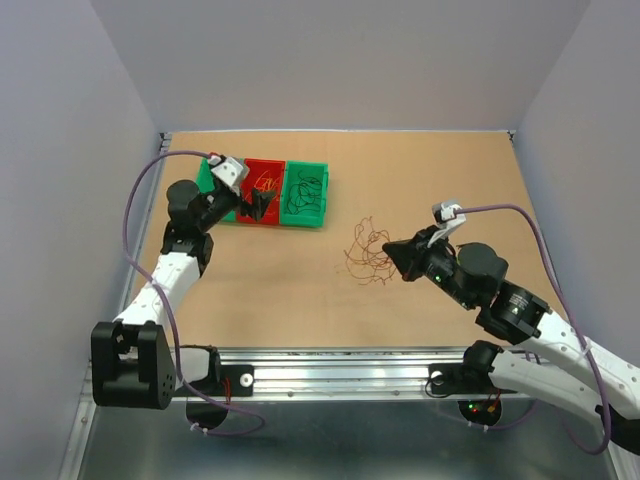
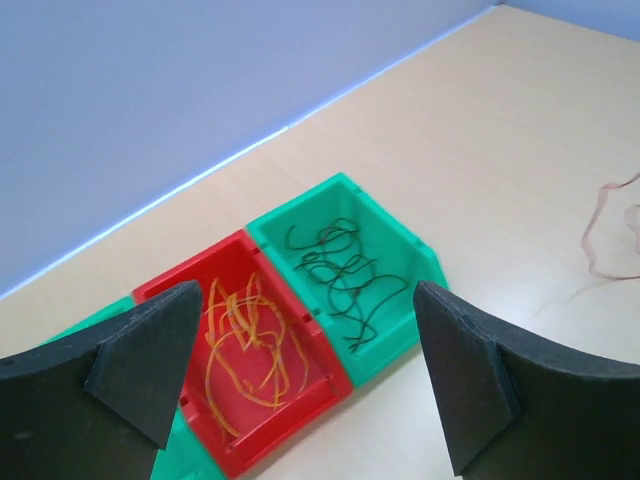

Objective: Untangle the cables

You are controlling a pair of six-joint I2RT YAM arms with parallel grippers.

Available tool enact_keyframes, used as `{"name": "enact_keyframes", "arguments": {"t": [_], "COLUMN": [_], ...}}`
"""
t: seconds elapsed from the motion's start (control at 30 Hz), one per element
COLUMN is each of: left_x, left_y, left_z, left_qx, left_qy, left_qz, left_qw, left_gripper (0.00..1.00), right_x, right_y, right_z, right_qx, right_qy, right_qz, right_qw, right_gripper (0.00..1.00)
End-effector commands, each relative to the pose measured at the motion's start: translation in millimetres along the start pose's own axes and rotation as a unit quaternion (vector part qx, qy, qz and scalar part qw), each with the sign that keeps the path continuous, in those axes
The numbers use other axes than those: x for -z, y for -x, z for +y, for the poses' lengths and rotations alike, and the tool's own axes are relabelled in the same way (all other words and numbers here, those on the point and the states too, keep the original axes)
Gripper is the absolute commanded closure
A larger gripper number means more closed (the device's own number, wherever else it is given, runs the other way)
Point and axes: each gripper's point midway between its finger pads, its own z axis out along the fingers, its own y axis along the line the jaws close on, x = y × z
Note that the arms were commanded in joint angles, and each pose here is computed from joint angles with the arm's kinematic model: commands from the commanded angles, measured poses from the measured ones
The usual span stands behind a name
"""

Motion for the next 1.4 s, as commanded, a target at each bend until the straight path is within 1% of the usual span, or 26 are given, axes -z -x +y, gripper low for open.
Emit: {"name": "enact_keyframes", "arguments": {"t": [0.0, 0.03, 0.1, 0.13, 0.17, 0.2, 0.27, 0.3, 0.4, 0.57, 0.67, 0.7, 0.73, 0.83, 0.87, 0.9, 0.93, 1.0, 1.13, 1.23, 1.3, 1.37], "left_x": [3.8, 4.2, 8.2, 10.3, 11.2, 13.1, 17.4, 21.0, 26.3, 23.9, 14.4, 11.0, 9.5, 5.6, 5.4, 3.5, 2.1, -0.5, -6.4, -5.7, -8.7, -13.4], "left_y": [26.9, 20.7, 24.6, 17.5, 18.6, 20.4, 14.1, 16.4, 16.9, 19.9, 13.1, 5.8, 3.0, -3.6, -4.8, -9.3, -7.7, -14.9, -14.4, -9.8, -8.9, -11.4], "left_z": [-64.1, -85.4, -106.6, -118.3, -136.7, -143.5, -173.1, -182.0, -208.4, -227.3, -233.8, -236.4, -239.1, -246.0, -249.4, -249.7, -250.6, -253.2, -254.3, -258.8, -258.1, -257.6], "left_qx": [-0.102, -0.119, -0.140, -0.143, -0.153, -0.163, -0.167, -0.175, -0.172, -0.142, -0.128, -0.126, -0.124, -0.126, -0.128, -0.128, -0.129, -0.120, -0.110, -0.111, -0.110, -0.110], "left_qy": [-0.102, -0.127, -0.148, -0.165, -0.188, -0.192, -0.227, -0.236, -0.266, -0.299, -0.310, -0.317, -0.322, -0.335, -0.338, -0.336, -0.336, -0.342, -0.349, -0.358, -0.354, -0.352], "left_qz": [-0.057, -0.059, -0.073, -0.071, -0.080, -0.086, -0.090, -0.098, -0.104, -0.092, -0.074, -0.063, -0.057, -0.041, -0.039, -0.033, -0.034, -0.017, 0.000, -0.011, -0.010, -0.005], "left_qw": [0.988, 0.983, 0.976, 0.973, 0.967, 0.964, 0.955, 0.951, 0.943, 0.939, 0.939, 0.938, 0.937, 0.933, 0.932, 0.932, 0.932, 0.932, 0.931, 0.927, 0.929, 0.929], "left_gripper": [0.01, 0.01, 0.01, 0.01, 0.01, 0.01, 0.01, 0.01, 0.01, 0.01, 0.02, 0.04, 0.09, 0.16, 0.16, 0.18, 0.21, 0.27, 0.34, 0.34, 0.37, 0.50], "right_x": [1.5, 0.3, -1.5, -2.9, -3.3, -3.8, -6.1, -6.8, -10.3, -15.7, -18.0, -18.0, -18.5, -18.9, -19.0, -19.4, -19.5, -18.8, -18.1, -17.9, -18.1, -19.6], "right_y": [9.8, 8.7, 9.0, 7.0, 8.0, 9.0, 7.7, 7.5, 5.7, 1.7, -1.1, -1.4, -2.4, -3.5, -3.7, 3.1, 2.5, 4.0, 4.4, 4.6, 4.3, 2.8], "right_z": [42.4, 41.4, 39.7, 38.7, 38.0, 37.8, 34.5, 34.0, 31.0, 32.3, 32.9, 32.6, 32.1, 30.8, 30.5, 32.1, 31.9, 31.6, 31.2, 32.6, 33.2, 33.4], "right_qx": [0.023, 0.023, 0.022, 0.022, 0.022, 0.020, 0.017, 0.017, 0.017, 0.017, 0.015, 0.014, 0.014, 0.014, 0.013, 0.009, 0.009, 0.007, 0.007, 0.007, 0.007, 0.007], "right_qy": [0.118, 0.115, 0.110, 0.107, 0.105, 0.103, 0.094, 0.093, 0.083, 0.085, 0.086, 0.085, 0.083, 0.081, 0.080, 0.082, 0.081, 0.081, 0.080, 0.084, 0.086, 0.085], "right_qz": [-0.015, -0.014, -0.016, -0.014, -0.016, -0.018, -0.021, -0.021, -0.020, -0.013, -0.011, -0.010, -0.009, -0.009, -0.009, -0.023, -0.022, -0.025, -0.027, -0.027, -0.027, -0.024], "right_qw": [0.993, 0.993, 0.994, 0.994, 0.994, 0.994, 0.995, 0.995, 0.996, 0.996, 0.996, 0.996, 0.996, 0.997, 0.997, 0.996, 0.996, 0.996, 0.996, 0.996, 0.996, 0.996], "right_gripper": [0.99, 0.99, 0.99, 1.00, 0.99, 0.99, 0.99, 0.99, 0.99, 0.99, 0.99, 0.99, 1.00, 0.99, 1.00, 1.00, 0.99, 0.99, 0.99, 0.99, 0.99, 1.00]}}
